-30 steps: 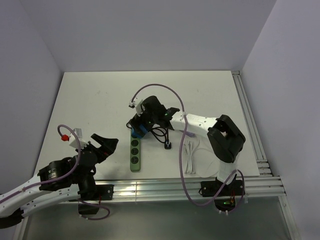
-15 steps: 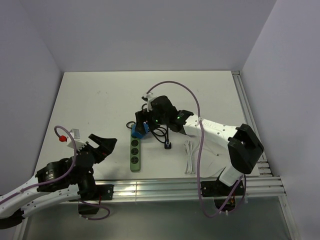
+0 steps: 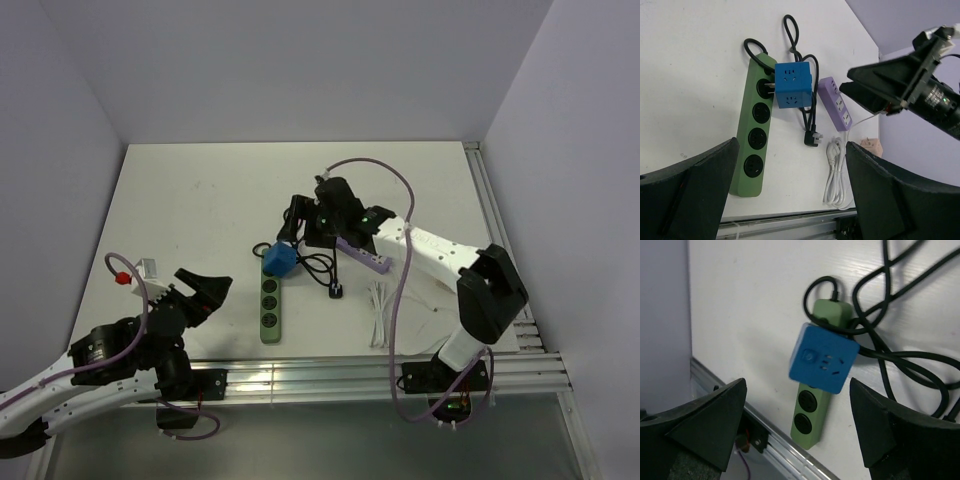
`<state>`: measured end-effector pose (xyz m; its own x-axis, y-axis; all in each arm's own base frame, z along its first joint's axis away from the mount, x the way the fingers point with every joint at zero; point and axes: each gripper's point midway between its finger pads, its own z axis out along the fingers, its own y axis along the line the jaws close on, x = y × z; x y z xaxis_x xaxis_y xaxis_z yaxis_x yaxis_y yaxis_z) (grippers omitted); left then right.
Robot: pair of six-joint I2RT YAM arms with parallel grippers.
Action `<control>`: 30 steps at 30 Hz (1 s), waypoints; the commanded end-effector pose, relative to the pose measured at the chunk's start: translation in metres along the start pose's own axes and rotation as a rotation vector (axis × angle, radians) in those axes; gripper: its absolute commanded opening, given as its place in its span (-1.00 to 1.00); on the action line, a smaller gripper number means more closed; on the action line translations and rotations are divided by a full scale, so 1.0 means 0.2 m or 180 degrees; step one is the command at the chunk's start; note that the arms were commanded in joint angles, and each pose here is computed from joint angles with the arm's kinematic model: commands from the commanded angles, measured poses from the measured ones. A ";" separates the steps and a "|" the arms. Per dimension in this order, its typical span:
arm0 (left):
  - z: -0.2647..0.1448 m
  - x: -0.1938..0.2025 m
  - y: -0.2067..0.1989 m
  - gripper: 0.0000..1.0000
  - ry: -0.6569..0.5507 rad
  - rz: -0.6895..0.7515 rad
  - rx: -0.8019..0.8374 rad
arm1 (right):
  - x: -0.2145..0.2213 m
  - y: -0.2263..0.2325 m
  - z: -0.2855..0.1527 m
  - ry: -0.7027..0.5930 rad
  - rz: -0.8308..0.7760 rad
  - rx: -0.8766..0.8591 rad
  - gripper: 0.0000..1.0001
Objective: Insert the plug
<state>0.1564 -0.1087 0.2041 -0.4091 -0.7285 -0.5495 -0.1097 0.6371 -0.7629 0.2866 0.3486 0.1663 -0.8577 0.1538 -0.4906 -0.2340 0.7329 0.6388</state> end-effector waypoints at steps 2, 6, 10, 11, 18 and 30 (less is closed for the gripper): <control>-0.01 -0.03 -0.02 0.86 -0.0041 -0.0009 0.0035 | -0.01 -0.09 0.06 0.0159 0.0592 0.0550 0.80; -0.01 -0.04 -0.01 0.87 -0.0059 -0.0002 0.0024 | 0.00 -0.06 0.10 0.0214 0.0682 0.0436 0.84; -0.02 -0.05 -0.02 0.87 -0.0073 -0.0006 0.0061 | -0.02 -0.08 0.14 0.0267 0.0652 0.0549 0.86; -0.03 -0.06 -0.02 0.87 -0.0076 -0.0020 0.0074 | -0.01 -0.07 0.14 0.0286 0.0649 0.0526 0.86; -0.04 -0.08 -0.01 0.87 -0.0116 -0.0029 0.0093 | 0.02 -0.08 0.21 0.0385 0.0625 0.0466 0.86; -0.03 -0.07 -0.03 0.87 -0.0107 -0.0026 0.0116 | 0.04 -0.09 0.28 0.0451 0.0551 0.0406 0.72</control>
<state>0.1547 -0.1016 0.2077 -0.3973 -0.7355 -0.5488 -0.0947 0.6277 -0.7727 0.2983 0.3581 0.0990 -0.9464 0.2040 -0.2503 0.0247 0.8186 0.5738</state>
